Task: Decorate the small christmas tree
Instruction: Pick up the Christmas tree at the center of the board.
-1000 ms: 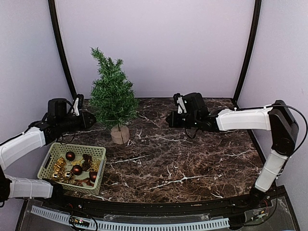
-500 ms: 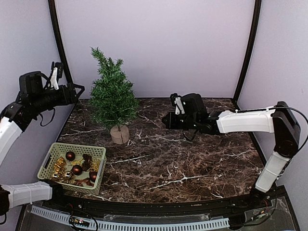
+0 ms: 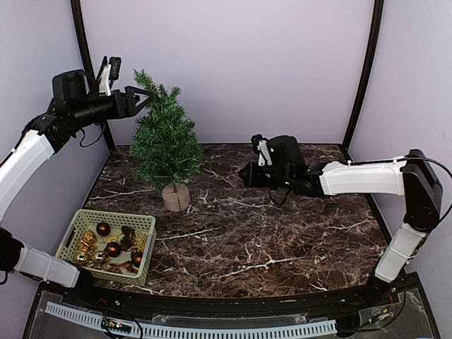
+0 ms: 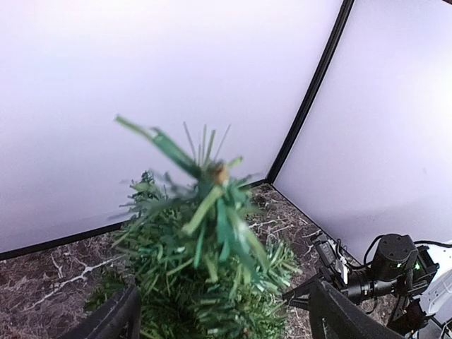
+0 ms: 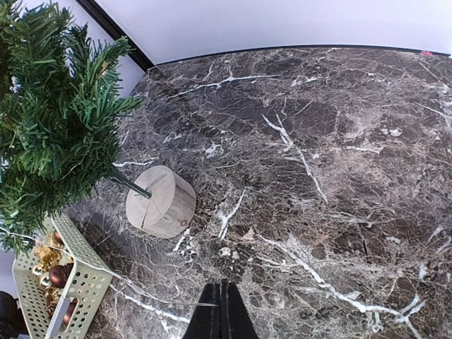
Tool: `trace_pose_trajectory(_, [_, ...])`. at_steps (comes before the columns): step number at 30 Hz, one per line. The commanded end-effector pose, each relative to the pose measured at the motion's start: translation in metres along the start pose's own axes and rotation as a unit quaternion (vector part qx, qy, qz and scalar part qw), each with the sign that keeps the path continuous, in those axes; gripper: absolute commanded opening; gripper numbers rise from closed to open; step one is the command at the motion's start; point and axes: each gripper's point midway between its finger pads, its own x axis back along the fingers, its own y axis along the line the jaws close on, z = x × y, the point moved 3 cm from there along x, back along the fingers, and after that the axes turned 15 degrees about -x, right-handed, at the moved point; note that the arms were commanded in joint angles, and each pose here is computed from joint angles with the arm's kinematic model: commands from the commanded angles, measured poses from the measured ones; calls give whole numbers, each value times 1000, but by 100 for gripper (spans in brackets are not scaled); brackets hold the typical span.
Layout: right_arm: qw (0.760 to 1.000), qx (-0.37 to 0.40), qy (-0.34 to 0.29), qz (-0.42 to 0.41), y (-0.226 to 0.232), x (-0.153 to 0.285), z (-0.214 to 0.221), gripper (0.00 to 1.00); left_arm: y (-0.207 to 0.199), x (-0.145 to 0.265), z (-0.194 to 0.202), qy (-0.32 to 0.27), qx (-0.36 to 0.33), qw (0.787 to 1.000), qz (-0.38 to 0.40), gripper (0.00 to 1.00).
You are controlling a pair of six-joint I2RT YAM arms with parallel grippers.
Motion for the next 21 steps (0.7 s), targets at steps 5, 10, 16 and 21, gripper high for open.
trace_pose_trajectory(5, [999, 5, -26, -25, 16, 7, -15, 0, -4, -17, -40, -54, -32, 998, 11, 84])
trace_pose_trajectory(10, [999, 6, -26, -24, 16, 7, -15, 0, 2, -28, -40, -48, -34, 998, 4, 59])
trace_pose_trajectory(16, [999, 6, -28, -22, 14, 8, -16, 0, -4, -34, -41, -47, -37, 998, 25, 24])
trace_pose_trajectory(21, [999, 7, -43, -20, 17, 16, -22, 0, -17, -38, -45, -44, -52, 996, 51, 4])
